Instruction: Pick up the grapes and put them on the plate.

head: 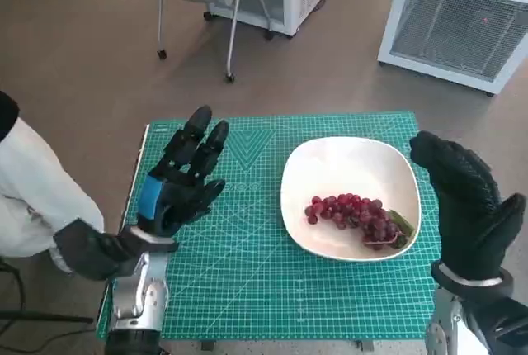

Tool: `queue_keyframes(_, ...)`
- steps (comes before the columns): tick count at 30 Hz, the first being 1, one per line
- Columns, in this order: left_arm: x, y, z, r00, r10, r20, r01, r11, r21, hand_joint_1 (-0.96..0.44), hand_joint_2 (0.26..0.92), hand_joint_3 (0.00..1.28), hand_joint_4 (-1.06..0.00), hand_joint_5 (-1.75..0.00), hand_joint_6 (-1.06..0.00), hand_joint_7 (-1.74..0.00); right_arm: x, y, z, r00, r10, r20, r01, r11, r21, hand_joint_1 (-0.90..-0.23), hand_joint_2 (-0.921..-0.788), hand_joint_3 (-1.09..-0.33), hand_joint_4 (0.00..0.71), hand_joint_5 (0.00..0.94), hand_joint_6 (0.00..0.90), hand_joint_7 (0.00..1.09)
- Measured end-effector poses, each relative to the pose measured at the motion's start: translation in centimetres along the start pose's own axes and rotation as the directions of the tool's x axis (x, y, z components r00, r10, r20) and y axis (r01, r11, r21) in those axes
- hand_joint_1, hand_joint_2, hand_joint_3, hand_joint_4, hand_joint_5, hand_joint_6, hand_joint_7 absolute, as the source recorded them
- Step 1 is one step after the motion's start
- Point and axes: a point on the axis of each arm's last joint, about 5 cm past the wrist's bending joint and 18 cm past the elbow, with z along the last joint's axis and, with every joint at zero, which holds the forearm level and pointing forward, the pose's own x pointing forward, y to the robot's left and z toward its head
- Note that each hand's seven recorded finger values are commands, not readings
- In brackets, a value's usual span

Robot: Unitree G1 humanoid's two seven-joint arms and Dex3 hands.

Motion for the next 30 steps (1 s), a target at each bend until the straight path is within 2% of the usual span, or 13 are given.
queue_keyframes(30,-0.52,-0.38,0.41,1.000,0.011,0.016,-0.011,1.000,0.006,-0.40,0.921,0.24,-0.14,-0.01,-0.26,-0.01,0.11,-0.42,0.08,1.000,0.022,-0.015,-0.022,1.000,0.004,-0.528,-0.921,-0.557,0.465,0.005,0.112,0.54)
